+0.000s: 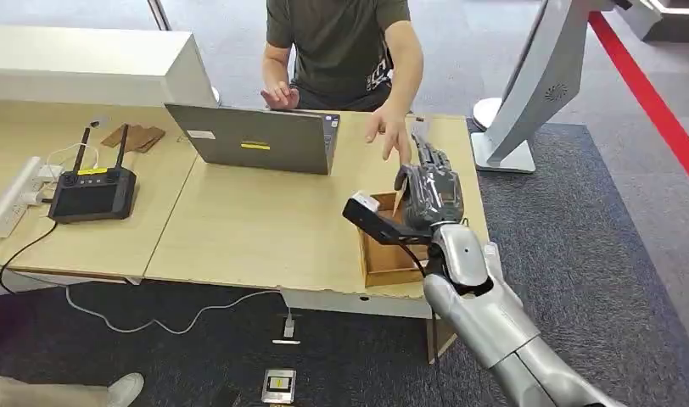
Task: Pass the card to the sensor for recognition and then transmit it.
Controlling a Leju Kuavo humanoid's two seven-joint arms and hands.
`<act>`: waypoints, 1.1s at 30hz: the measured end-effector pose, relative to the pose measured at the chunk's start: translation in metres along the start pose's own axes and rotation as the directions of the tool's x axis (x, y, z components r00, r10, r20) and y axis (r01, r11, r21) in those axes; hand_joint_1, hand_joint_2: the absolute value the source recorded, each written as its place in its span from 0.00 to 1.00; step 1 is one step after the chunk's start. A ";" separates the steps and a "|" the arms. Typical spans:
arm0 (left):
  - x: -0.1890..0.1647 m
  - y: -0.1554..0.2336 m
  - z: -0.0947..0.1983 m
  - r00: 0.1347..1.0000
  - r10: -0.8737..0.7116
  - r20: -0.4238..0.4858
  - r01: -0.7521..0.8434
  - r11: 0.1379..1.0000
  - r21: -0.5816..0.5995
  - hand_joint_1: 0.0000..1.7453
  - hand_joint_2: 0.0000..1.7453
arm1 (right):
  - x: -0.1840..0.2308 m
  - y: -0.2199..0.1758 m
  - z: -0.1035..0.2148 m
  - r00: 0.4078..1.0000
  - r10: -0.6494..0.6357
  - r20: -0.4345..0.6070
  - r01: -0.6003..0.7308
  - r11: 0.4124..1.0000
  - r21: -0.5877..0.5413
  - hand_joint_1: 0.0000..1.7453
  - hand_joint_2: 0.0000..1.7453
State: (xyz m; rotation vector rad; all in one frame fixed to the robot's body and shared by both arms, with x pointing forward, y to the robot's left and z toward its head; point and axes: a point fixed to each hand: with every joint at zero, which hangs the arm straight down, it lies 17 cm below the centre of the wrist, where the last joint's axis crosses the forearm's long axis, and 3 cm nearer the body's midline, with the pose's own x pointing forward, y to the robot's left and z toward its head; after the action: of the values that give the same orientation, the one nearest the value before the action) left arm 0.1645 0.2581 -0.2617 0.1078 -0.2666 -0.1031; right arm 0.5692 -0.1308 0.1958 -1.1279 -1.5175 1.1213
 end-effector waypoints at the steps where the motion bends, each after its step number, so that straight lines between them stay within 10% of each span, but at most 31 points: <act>1: -0.001 0.000 0.000 1.000 0.000 -0.001 0.000 1.000 0.000 0.00 1.00 | 0.001 0.001 0.000 1.000 0.000 0.000 0.000 1.000 0.003 1.00 1.00; 12: -0.005 0.002 0.000 1.000 0.000 0.000 0.000 1.000 0.012 0.00 1.00 | 0.000 0.013 0.002 1.000 0.013 -0.013 -0.013 1.000 0.028 0.97 1.00; 13: -0.005 0.002 0.000 1.000 -0.001 0.001 0.001 1.000 0.013 0.00 1.00 | 0.000 0.014 0.002 1.000 0.013 -0.015 -0.013 0.999 0.029 0.03 1.00; 27: -0.010 0.003 0.000 1.000 -0.009 0.004 0.009 1.000 0.017 0.00 1.00 | -0.019 0.018 0.000 0.997 -0.017 -0.071 0.019 1.000 0.018 0.00 1.00; 33: -0.011 0.003 0.000 1.000 -0.012 0.007 0.012 1.000 0.019 0.00 1.00 | -0.057 0.009 -0.005 0.937 -0.295 -0.186 0.290 0.955 -0.056 0.00 1.00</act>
State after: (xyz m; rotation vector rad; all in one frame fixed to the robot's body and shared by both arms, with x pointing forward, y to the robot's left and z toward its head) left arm 0.1541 0.2626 -0.2645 0.1275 -0.2737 -0.1129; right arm 0.5847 -0.1843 0.1796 -0.9600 -1.4926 0.7681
